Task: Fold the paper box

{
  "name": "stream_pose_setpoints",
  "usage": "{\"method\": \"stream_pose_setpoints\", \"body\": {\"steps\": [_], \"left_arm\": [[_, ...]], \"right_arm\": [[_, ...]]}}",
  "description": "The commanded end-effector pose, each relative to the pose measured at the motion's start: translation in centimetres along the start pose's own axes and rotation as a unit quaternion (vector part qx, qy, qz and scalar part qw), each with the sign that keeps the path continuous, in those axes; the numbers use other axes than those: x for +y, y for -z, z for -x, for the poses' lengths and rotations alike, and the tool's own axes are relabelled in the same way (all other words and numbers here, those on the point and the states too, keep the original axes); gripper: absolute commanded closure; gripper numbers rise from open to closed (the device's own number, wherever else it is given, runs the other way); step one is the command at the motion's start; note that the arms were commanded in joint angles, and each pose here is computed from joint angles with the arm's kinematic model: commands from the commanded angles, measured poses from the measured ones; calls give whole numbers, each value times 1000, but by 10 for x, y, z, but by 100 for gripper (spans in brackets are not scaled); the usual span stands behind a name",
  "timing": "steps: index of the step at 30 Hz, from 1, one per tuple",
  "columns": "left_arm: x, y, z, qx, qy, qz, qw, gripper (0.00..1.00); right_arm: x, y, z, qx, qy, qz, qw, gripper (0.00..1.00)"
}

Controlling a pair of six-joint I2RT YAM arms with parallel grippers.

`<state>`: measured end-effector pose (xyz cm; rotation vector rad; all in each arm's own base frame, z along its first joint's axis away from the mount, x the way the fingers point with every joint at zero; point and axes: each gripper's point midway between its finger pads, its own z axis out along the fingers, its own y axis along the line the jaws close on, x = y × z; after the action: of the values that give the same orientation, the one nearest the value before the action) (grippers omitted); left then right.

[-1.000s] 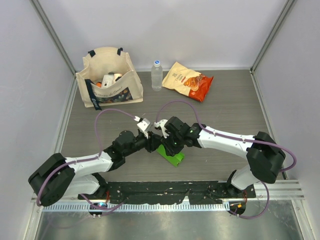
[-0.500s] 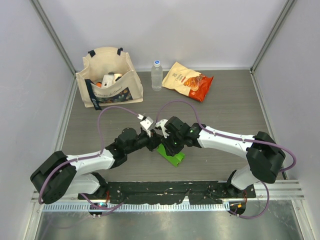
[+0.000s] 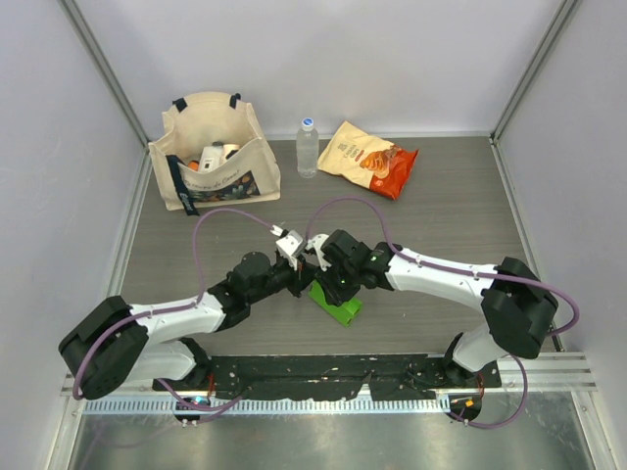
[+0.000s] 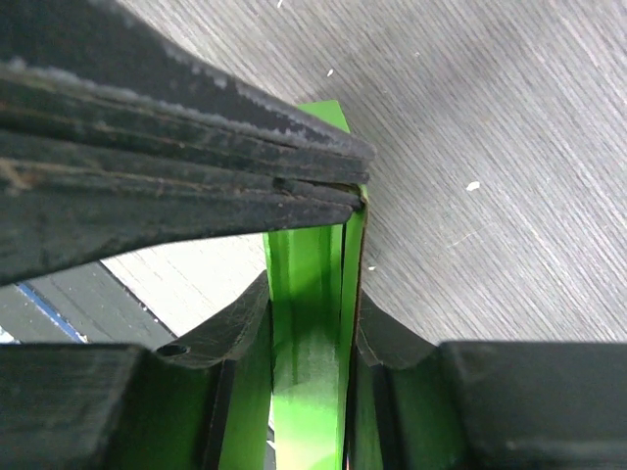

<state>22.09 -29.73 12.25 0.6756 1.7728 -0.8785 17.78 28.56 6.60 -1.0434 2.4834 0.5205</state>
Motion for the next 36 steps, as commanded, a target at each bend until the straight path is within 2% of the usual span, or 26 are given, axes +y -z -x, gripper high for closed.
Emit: {"method": "stream_pose_setpoints", "body": {"steps": [1, 10, 21, 24, 25, 29, 34, 36], "left_arm": [[3, 1, -4, 0, 1, 15, 1000, 100], [12, 1, -14, -14, 32, 72, 997, 100], [21, 6, -25, -18, 4, 93, 995, 100], [23, 7, -26, -21, 7, 100, 995, 100], [23, 8, -26, -22, 7, 100, 995, 100], [22, 7, -22, -27, 8, 104, 994, 100], [19, 3, -21, -28, 5, 110, 994, 100], [19, 3, -19, -32, 4, 115, 993, 100]], "right_arm": [[-12, -4, 21, -34, 1, -39, 999, 94], [-22, -7, 38, -45, -10, -73, 996, 94], [-32, -7, 37, -42, 6, -98, 994, 92], [-32, -7, 37, -44, 8, -97, 994, 85], [-30, -5, 38, -47, 8, -92, 995, 77], [-22, 6, 42, -66, -11, -75, 995, 57], [-18, 27, 47, -98, -60, -75, 991, 40], [-18, 40, 46, -102, -75, -81, 989, 37]]}}
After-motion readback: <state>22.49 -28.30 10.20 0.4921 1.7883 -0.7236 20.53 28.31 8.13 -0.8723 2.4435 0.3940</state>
